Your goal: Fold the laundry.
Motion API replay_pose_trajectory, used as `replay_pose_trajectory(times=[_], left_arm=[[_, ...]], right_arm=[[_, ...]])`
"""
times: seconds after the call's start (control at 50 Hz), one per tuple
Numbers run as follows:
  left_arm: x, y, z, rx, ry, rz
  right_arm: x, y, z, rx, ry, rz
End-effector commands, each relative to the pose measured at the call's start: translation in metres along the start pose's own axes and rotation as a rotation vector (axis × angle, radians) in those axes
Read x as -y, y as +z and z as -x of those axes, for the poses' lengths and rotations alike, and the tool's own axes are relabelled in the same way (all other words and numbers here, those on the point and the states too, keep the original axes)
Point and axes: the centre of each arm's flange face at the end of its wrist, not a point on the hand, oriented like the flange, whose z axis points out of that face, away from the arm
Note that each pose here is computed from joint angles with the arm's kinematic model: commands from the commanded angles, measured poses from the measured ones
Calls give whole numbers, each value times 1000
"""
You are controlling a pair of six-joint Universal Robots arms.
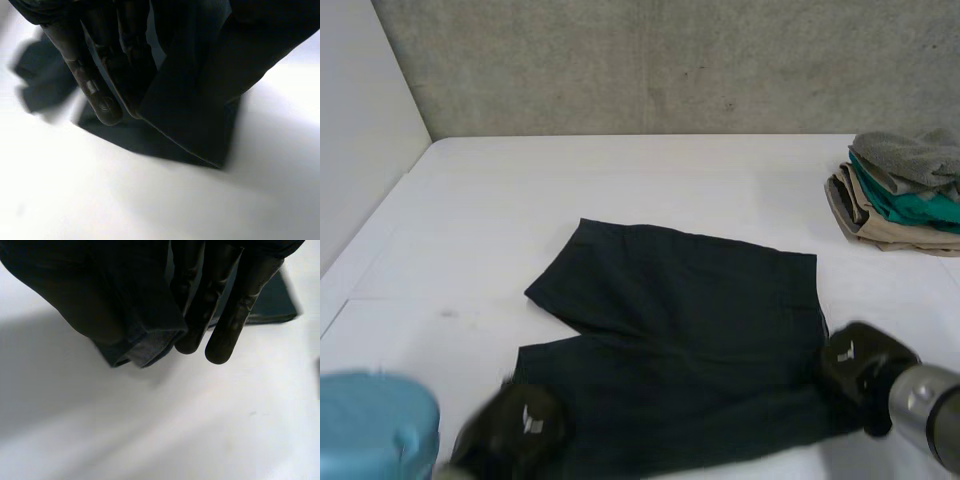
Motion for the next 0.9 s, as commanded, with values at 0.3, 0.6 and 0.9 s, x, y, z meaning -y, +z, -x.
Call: replay_pose_trajectory(times=[0.3, 0.6, 0.9], left_arm=[[112, 207, 108, 613, 52, -505], [106, 261, 88, 600, 106, -629], [104, 161, 102, 508, -204, -666]], right_arm=[[47, 120, -70, -466, 50, -241], [59, 182, -96, -638, 42, -283], [55, 75, -75, -288, 406, -314]])
